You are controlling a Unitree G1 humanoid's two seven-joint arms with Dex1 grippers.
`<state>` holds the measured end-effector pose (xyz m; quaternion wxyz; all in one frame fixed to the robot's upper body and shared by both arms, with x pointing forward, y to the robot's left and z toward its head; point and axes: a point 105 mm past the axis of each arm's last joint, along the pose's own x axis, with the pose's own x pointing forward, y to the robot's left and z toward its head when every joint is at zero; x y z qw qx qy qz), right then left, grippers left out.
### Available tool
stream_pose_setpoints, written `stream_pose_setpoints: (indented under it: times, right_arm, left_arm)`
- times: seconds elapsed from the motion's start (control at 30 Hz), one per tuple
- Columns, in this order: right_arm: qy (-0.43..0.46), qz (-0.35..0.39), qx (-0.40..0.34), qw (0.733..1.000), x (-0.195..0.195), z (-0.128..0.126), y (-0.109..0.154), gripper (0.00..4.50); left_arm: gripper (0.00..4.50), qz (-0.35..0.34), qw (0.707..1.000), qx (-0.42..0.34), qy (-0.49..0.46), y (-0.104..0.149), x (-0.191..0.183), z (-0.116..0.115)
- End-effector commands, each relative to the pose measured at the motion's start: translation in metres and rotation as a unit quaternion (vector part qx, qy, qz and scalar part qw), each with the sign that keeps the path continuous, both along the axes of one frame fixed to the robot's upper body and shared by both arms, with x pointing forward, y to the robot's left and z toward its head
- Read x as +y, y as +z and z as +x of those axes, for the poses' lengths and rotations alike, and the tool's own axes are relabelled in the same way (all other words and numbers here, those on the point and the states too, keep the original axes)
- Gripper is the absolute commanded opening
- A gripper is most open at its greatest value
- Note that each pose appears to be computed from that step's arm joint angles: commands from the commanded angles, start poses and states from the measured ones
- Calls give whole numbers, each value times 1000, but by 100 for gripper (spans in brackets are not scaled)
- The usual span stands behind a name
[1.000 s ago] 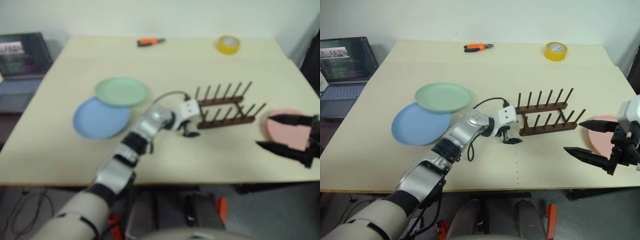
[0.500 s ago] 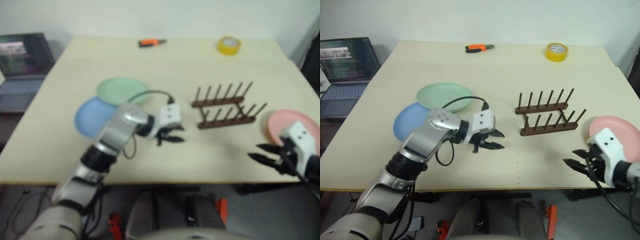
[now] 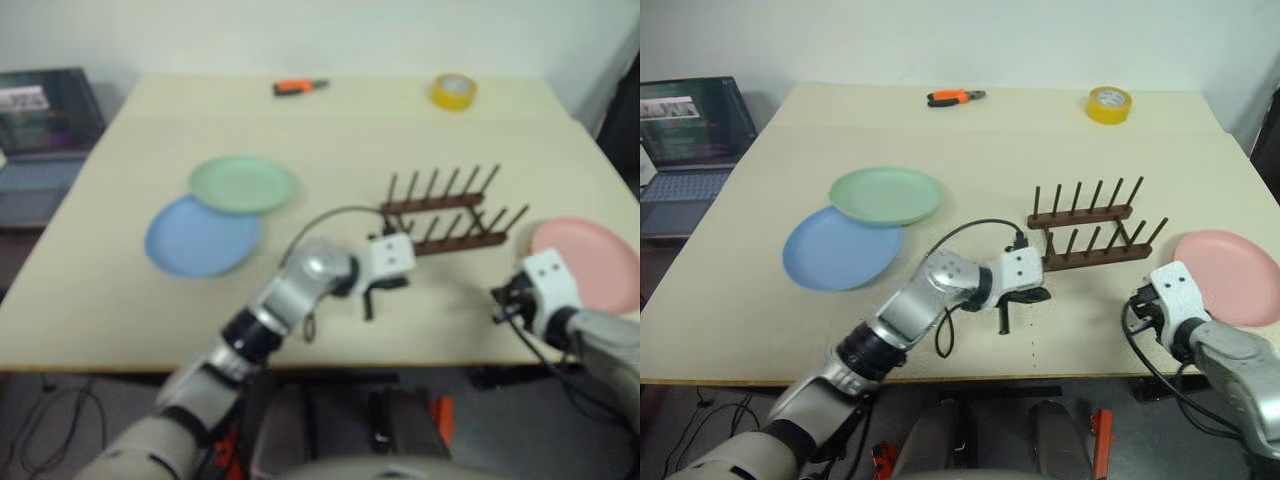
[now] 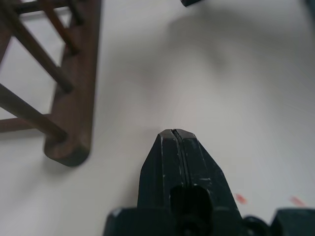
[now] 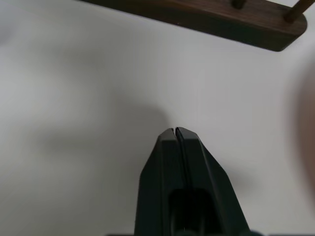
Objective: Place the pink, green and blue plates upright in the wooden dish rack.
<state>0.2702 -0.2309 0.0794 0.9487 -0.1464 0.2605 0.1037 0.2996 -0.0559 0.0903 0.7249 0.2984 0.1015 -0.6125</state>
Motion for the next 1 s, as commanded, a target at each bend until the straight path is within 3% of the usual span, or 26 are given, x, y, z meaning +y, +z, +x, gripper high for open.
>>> stream_pose_setpoints:
  times: [0.03, 0.4, 1.0]
  right_arm:
    - [-20, -19, -23, 999, -2, 9, -7, 1]
    - [-62, -31, -61, 996, 4, 46, -32, 1]
    - [-28, -32, -105, 994, 27, 79, -23, 1]
  left_arm:
    - [0, -7, 999, -43, 2, 8, -9, 5]
    - [0, -6, 994, -88, 71, 1, -16, 30]
    - [0, -20, 982, -130, 138, 13, -16, 64]
